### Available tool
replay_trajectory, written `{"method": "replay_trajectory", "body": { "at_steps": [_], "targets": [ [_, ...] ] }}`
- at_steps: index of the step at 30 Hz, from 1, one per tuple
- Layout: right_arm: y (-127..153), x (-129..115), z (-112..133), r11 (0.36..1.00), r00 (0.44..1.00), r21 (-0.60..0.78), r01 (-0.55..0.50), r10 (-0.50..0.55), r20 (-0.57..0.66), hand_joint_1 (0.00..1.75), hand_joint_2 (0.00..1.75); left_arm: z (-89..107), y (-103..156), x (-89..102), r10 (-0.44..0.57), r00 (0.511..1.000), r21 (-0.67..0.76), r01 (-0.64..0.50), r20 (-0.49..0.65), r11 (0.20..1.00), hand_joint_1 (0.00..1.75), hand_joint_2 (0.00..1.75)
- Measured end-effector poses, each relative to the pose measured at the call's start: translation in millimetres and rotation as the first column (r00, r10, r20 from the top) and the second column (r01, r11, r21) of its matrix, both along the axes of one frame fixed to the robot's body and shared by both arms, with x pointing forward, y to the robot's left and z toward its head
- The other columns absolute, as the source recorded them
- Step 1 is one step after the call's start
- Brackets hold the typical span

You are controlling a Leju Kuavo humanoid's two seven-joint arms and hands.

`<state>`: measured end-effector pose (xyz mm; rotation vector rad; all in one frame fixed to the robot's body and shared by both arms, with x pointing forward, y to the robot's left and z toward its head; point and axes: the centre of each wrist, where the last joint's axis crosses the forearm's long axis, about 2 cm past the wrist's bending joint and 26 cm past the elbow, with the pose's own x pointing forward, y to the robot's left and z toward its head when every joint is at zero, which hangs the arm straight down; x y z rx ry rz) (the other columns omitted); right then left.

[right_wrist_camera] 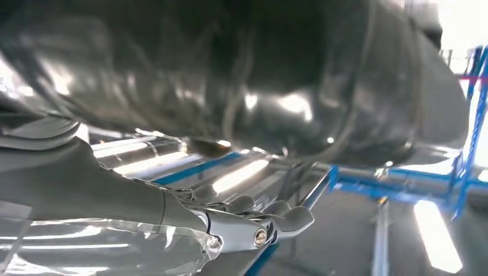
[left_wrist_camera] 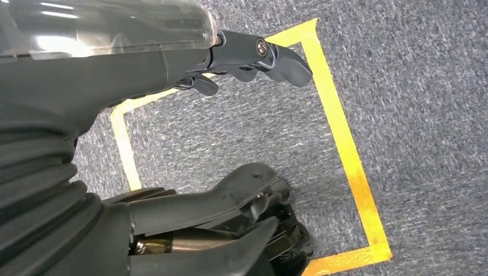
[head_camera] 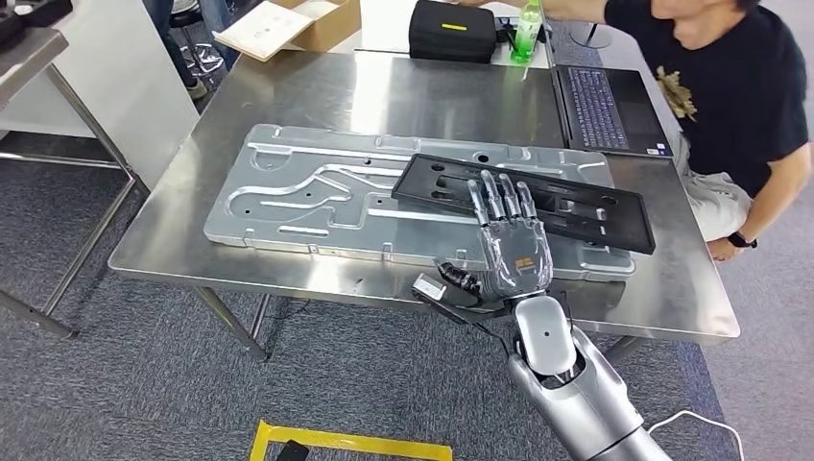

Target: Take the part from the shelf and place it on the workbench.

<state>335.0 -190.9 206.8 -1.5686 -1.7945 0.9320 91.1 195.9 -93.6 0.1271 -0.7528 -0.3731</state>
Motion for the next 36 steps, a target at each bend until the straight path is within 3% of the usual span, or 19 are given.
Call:
{"method": "replay_trajectory", "body": {
  "at_steps": [5, 8, 11, 18, 26, 36],
  "targets": [
    [3.9, -22.7, 0.7, 0.992, 0.989, 0.112, -0.057, 0.041, 0.139, 0.00, 0.00, -0.1, -0.1, -0.8, 0.014, 1.000, -0.001, -0.014, -0.001, 1.000, 0.00, 0.00],
    [0.2, -41.6, 11.2, 0.971, 0.954, 0.180, -0.158, 0.103, 0.282, 0.00, 0.00, -0.6, 0.3, -2.9, 0.025, 1.000, 0.001, -0.025, -0.002, 1.000, 0.00, 0.00],
    [-11.0, -55.5, 26.4, 0.955, 0.922, 0.226, -0.190, 0.095, 0.375, 0.00, 0.00, -1.4, 0.7, -6.5, 0.036, 0.999, 0.001, -0.036, -0.007, 0.999, 0.00, 0.00],
    [-20.0, -60.2, 37.5, 0.949, 0.908, 0.265, -0.167, 0.043, 0.417, 0.00, 0.00, -1.5, 0.7, -7.3, 0.040, 0.999, 0.000, -0.040, -0.008, 0.999, 0.00, 0.00],
    [-56.5, -86.7, 54.4, 0.937, 0.859, 0.317, -0.149, -0.036, 0.511, 0.00, 0.00, -2.2, 0.9, -10.5, 0.055, 0.998, -0.005, -0.055, -0.011, 0.998, 0.00, 0.00],
    [-89.9, -89.5, 63.0, 0.937, 0.826, 0.329, -0.113, -0.096, 0.556, 0.00, 0.00, -2.8, 2.8, -11.4, 0.046, 0.999, -0.008, -0.046, -0.016, 0.999, 0.00, 0.00]
  ]
}}
